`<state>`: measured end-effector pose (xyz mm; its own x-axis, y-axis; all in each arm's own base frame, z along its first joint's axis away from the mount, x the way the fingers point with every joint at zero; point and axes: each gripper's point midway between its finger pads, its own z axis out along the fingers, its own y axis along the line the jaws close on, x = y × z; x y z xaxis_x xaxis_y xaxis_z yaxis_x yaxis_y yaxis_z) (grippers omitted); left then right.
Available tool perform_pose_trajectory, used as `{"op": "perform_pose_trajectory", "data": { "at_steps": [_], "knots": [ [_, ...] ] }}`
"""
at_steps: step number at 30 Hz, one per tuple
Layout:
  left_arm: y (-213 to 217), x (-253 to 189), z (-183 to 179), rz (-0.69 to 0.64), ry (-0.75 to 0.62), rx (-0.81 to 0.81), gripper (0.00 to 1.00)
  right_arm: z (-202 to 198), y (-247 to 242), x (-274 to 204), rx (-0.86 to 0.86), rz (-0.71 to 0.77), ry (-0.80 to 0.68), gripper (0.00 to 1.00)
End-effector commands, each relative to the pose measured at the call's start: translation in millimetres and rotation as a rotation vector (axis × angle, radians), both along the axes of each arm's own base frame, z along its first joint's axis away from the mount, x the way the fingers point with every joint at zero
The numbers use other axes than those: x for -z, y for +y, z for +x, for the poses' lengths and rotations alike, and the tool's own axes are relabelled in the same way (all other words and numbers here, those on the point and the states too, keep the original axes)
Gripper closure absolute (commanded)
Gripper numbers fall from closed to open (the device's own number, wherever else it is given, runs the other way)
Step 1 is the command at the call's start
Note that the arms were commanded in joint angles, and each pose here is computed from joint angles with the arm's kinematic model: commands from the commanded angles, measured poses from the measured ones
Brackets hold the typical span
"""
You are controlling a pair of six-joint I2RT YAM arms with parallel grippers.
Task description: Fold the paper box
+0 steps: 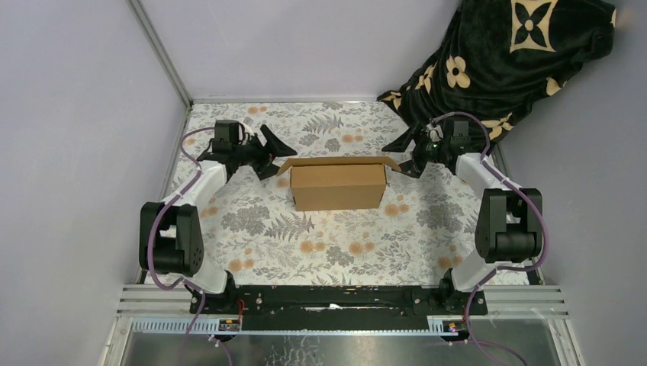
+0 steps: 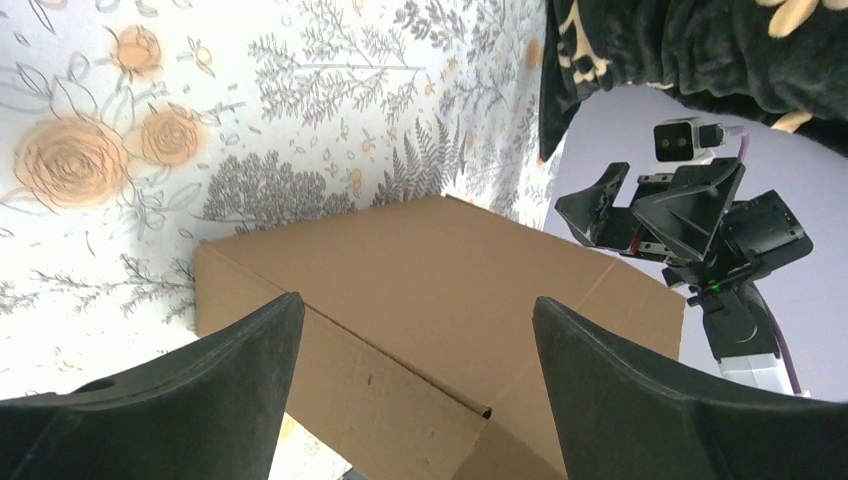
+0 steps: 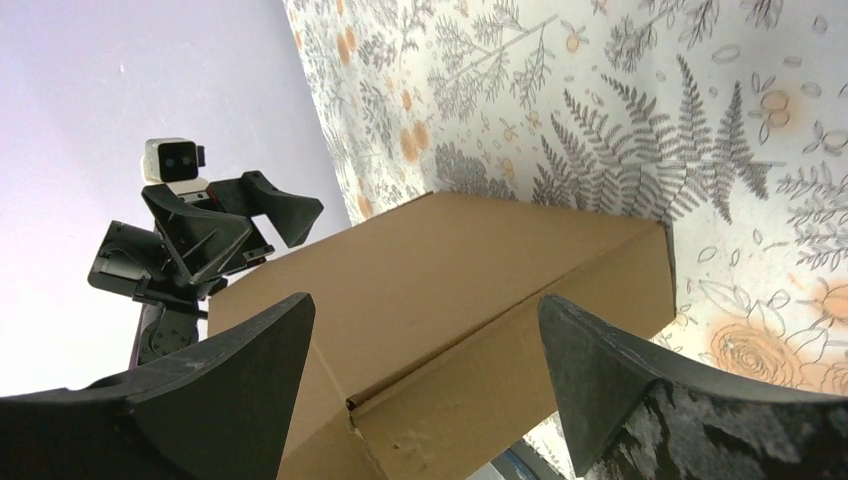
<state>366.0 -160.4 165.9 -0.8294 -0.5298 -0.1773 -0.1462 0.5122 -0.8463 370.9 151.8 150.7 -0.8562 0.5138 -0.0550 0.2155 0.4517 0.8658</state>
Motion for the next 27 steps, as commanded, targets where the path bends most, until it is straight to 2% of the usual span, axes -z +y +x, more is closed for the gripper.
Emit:
{"op": "perform_pose_trajectory", "data": {
  "at_steps": [1, 4, 7, 13, 15, 19, 24, 27],
  "knots": [
    [10, -20, 25, 0.001, -0.109, 0.002, 0.10, 23, -14, -25, 0.004, -0.003, -0.106, 0.09],
    [19, -23, 31, 0.015, -0.121, -0.021, 0.11, 28, -26, -27, 0.021, -0.042, -0.120, 0.10],
    [29, -33, 35, 0.073, -0.162, -0.041, 0.12, 30, -44, -32, 0.046, -0.154, -0.166, 0.11],
    [60, -72, 34, 0.232, -0.292, -0.116, 0.13, 21, -83, -68, 0.134, -0.462, -0.392, 0.17],
    [65, -86, 28, 0.266, -0.347, -0.132, 0.13, 14, -90, -83, 0.155, -0.522, -0.474, 0.19],
    [72, -107, 13, 0.327, -0.446, -0.150, 0.14, -4, -92, -111, 0.172, -0.568, -0.611, 0.26],
    [72, -131, -7, 0.369, -0.567, -0.123, 0.19, -25, -76, -136, 0.115, -0.598, -0.760, 0.32],
    [65, -141, -20, 0.367, -0.625, -0.066, 0.14, -38, -60, -144, 0.032, -0.611, -0.811, 0.32]
  ]
}}
